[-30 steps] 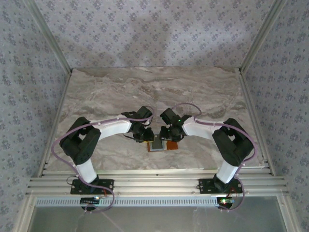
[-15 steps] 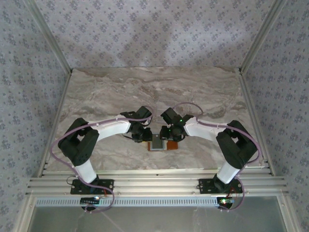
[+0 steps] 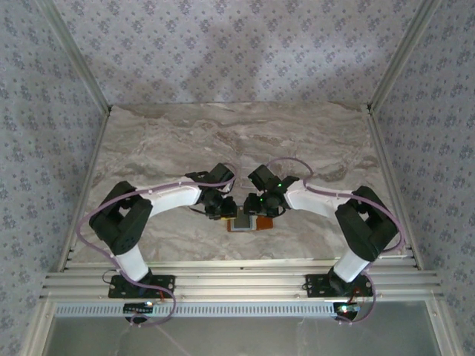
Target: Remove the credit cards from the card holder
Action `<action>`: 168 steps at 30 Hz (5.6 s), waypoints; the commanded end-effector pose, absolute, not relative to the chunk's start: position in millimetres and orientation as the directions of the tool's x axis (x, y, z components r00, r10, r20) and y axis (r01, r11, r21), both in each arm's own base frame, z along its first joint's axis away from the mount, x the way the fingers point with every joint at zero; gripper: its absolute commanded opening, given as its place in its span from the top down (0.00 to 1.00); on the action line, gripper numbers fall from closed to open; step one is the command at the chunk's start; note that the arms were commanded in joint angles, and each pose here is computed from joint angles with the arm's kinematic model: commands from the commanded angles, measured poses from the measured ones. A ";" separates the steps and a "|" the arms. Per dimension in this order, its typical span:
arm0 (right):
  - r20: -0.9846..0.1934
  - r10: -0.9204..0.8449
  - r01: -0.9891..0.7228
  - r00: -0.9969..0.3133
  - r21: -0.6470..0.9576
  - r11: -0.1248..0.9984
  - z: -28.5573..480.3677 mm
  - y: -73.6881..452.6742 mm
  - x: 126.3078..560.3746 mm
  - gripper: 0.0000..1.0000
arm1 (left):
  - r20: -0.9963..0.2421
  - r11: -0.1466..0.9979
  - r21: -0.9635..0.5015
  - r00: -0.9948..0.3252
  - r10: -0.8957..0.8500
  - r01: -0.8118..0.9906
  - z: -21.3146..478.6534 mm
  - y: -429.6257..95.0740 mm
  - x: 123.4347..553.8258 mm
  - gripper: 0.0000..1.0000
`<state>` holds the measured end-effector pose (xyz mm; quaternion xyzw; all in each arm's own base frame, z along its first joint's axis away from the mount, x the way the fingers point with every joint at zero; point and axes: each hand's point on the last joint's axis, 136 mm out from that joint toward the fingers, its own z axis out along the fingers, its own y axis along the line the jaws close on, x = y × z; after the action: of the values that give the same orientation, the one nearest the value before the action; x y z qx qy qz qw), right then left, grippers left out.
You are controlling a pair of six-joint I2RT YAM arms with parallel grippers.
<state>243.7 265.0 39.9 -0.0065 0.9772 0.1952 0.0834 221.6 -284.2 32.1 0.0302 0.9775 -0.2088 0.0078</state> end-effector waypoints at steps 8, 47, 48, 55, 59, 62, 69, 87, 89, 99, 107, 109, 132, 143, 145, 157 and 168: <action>-0.100 -0.008 -0.039 -0.995 0.315 0.948 12.9 257.4 230.7 0.58 | 0.022 0.932 -0.361 -0.998 0.054 0.042 15.2 -273.7 208.4 0.78; -0.214 0.032 -0.075 -0.976 0.474 0.877 59.9 263.8 239.9 0.65 | -0.037 0.930 -0.362 -0.998 0.047 0.058 39.0 -277.0 221.6 0.78; -0.213 0.029 -0.081 -0.977 0.492 0.867 60.6 266.1 239.6 0.65 | -0.041 0.928 -0.368 -0.998 0.050 0.061 40.5 -278.9 222.5 0.78; -0.194 0.022 -0.095 -0.981 0.571 0.816 59.2 275.9 236.1 0.64 | -0.046 0.924 -0.376 -0.997 0.054 0.068 44.6 -283.0 225.8 0.78; -0.185 0.024 -0.087 -0.982 0.570 0.817 54.5 274.4 237.4 0.64 | -0.039 0.924 -0.376 -0.997 0.064 0.074 42.2 -284.5 225.5 0.77; -0.173 0.029 -0.076 -0.984 0.573 0.816 48.6 273.6 238.5 0.64 | -0.030 0.934 -0.349 -0.997 0.066 0.072 35.6 -280.8 225.6 0.78; -0.170 0.022 -0.076 -0.985 0.550 0.832 39.2 267.6 237.2 0.66 | 0.001 0.966 -0.250 -0.998 0.070 0.068 16.3 -261.8 219.4 0.79; -0.116 0.037 -0.049 -0.993 0.660 0.750 26.0 278.8 236.4 0.74 | 0.034 0.970 -0.235 -0.997 0.072 0.062 4.7 -255.6 210.9 0.79; -0.111 0.044 -0.043 -0.993 0.677 0.735 25.0 279.8 237.1 0.75 | 0.037 0.970 -0.236 -0.997 0.071 0.061 4.0 -256.3 210.9 0.79; -0.100 0.057 -0.040 -0.993 0.766 0.642 30.9 286.1 238.7 0.78 | 0.045 0.971 -0.231 -0.996 0.072 0.060 1.5 -256.5 209.7 0.79; -0.109 0.045 -0.060 -0.993 0.792 0.608 36.3 289.1 237.3 0.80 | 0.045 0.971 -0.232 -0.997 0.069 0.057 1.2 -256.8 209.3 0.79; -0.106 0.042 -0.060 -0.993 0.795 0.603 36.3 290.0 236.7 0.80 | 0.046 0.971 -0.232 -0.997 0.069 0.057 1.1 -257.2 209.5 0.79; -0.136 0.100 -0.034 -0.986 0.741 0.671 35.3 256.5 240.8 0.92 | 0.049 0.973 -0.226 -0.997 0.065 0.052 -2.1 -254.7 207.5 0.79; -0.135 0.045 -0.083 -0.990 0.807 0.585 48.1 281.2 236.7 0.83 | 0.052 0.972 -0.228 -0.996 0.067 0.054 -3.6 -256.1 208.2 0.79; -0.131 0.047 -0.078 -0.990 0.804 0.590 45.4 280.9 236.7 0.83 | 0.053 0.972 -0.227 -0.996 0.068 0.054 -4.1 -256.1 207.8 0.79; -0.104 0.040 -0.059 -0.994 0.797 0.602 36.6 288.0 237.2 0.85 | 0.050 0.972 -0.230 -0.996 0.070 0.057 -2.9 -255.9 207.6 0.80; -0.118 0.090 -0.033 -0.989 0.766 0.642 34.5 269.0 239.6 0.90 | 0.051 0.973 -0.224 -0.996 0.068 0.055 -4.0 -253.8 206.8 0.80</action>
<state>239.1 276.7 33.5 0.0057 0.8996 0.4316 0.0670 228.6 -279.8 26.8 0.0295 0.9837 -0.1772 0.0095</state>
